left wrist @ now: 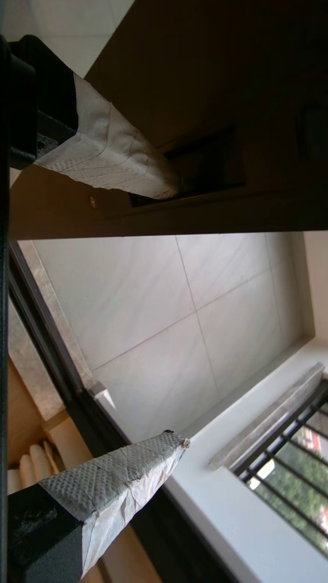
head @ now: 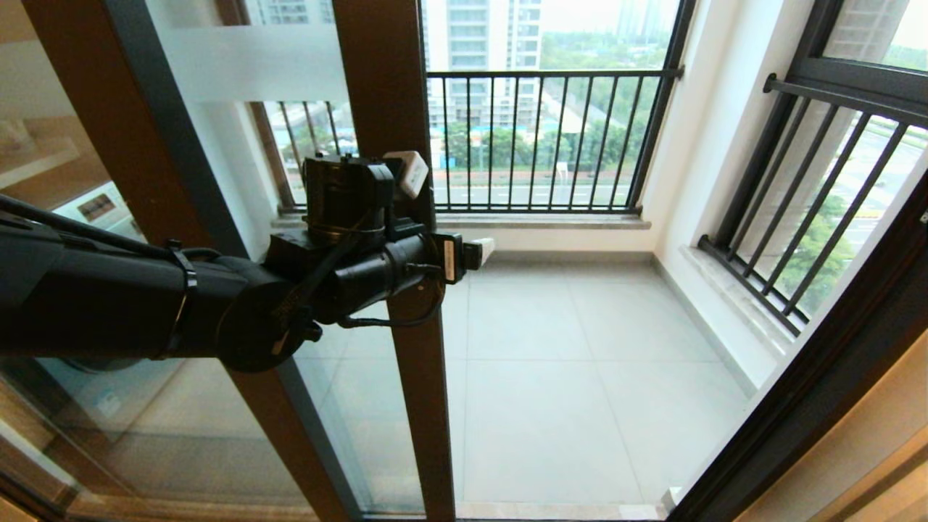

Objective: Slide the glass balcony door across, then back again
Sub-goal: Close the slid door

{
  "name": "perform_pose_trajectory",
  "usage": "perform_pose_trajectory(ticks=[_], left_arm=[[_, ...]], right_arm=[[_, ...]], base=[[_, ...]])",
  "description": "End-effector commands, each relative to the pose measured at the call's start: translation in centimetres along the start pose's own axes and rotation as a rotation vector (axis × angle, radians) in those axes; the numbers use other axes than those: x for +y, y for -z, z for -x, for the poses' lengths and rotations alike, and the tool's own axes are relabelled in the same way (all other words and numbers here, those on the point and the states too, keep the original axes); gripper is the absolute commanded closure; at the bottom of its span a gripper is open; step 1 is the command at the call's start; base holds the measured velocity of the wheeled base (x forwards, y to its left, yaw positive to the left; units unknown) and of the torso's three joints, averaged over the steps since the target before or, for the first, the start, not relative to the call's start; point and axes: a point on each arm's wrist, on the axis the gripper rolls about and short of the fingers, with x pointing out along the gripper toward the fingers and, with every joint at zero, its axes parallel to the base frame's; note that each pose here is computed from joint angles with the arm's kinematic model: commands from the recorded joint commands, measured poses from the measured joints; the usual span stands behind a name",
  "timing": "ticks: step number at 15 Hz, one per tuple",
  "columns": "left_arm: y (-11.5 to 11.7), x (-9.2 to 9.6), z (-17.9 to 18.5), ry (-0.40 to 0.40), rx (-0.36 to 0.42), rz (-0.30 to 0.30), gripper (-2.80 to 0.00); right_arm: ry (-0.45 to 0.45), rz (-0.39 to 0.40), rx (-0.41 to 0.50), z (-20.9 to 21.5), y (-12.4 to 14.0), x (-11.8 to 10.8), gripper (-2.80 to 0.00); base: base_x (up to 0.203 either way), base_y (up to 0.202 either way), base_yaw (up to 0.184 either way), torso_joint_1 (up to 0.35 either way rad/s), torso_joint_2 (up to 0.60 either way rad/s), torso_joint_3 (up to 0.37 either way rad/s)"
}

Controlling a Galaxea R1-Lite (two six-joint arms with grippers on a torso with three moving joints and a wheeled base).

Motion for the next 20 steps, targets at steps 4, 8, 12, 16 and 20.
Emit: perform_pose_trajectory(ticks=[4,8,12,16,20], left_arm=[[0.2,-0.1,-1.0,-0.006,-0.003,-0.007,-2.8],[0.4,-0.5,-2.0,0.002,-0.002,-0.016,-2.8],[0.4,-1.4,-2.2,0.026,-0.008,-0.019,-2.8],[-0.2,-2.7,-2.3,0.06,-0.03,-0.023,-2.8],[0.1,-3.5,-2.5,0.078,-0.024,-0.026,-2.8]], right_arm=[[0.0,0.001,0.0,0.0,0.0,0.0,0.0],[0.0,0.001,0.0,0.0,0.0,0.0,0.0],[0.0,0.001,0.0,0.0,0.0,0.0,0.0],[-0.001,0.001,0.001,0.0,0.0,0.0,0.0],[0.0,0.001,0.0,0.0,0.0,0.0,0.0]], base=[[0.0,0.0,0.0,0.0,0.0,0.0],[0.0,0.0,0.0,0.0,0.0,0.0],[0.0,0.0,0.0,0.0,0.0,0.0],[0.0,0.0,0.0,0.0,0.0,0.0],[0.0,0.0,0.0,0.0,0.0,0.0]])
